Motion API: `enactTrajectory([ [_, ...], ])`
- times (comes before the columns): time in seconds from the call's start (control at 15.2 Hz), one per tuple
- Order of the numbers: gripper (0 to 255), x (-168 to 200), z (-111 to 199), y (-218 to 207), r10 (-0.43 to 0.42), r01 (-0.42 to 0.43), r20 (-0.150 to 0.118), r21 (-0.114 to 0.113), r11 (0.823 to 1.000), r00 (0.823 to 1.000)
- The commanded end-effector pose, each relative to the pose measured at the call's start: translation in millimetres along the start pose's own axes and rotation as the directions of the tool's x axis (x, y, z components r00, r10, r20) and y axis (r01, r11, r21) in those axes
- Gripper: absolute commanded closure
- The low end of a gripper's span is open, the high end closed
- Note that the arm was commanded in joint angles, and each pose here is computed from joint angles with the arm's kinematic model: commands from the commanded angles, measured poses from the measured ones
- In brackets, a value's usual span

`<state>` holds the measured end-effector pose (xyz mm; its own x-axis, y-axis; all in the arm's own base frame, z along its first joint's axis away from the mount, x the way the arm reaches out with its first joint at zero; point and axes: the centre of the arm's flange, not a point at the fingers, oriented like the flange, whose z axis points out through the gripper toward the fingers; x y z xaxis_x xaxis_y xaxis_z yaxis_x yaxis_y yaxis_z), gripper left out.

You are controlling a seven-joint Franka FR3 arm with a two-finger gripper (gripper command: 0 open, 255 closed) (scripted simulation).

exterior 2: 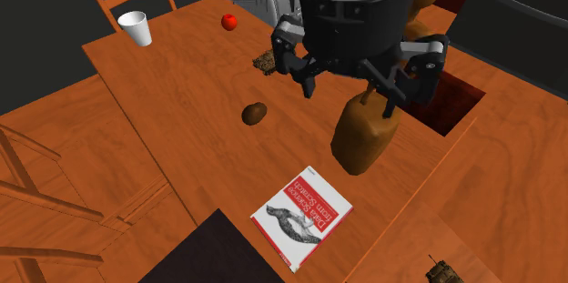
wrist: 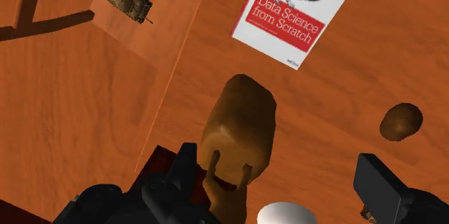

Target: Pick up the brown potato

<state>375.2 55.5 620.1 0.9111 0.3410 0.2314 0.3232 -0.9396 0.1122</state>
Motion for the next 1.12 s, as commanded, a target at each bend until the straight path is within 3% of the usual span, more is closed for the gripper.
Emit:
enactTrajectory([
  [0.0, 0, 23, 13, -5, -0.109, 0.109, -0.006, -0.019, 0.994, 0.994],
  [0.13, 0, 42, 28, -12, -0.212, 0.212, -0.009, -0.038, 0.977, 0.977],
  [0.26, 0, 61, 44, -22, -0.313, 0.312, -0.010, -0.058, 0.948, 0.950],
  [0.53, 0, 96, 75, -45, -0.502, 0.500, -0.005, -0.096, 0.861, 0.865],
  [0.79, 0, 125, 106, -75, -0.670, 0.665, 0.007, -0.132, 0.735, 0.742],
  [1.06, 0, 148, 139, -108, -0.808, 0.800, 0.027, -0.164, 0.577, 0.588],
])
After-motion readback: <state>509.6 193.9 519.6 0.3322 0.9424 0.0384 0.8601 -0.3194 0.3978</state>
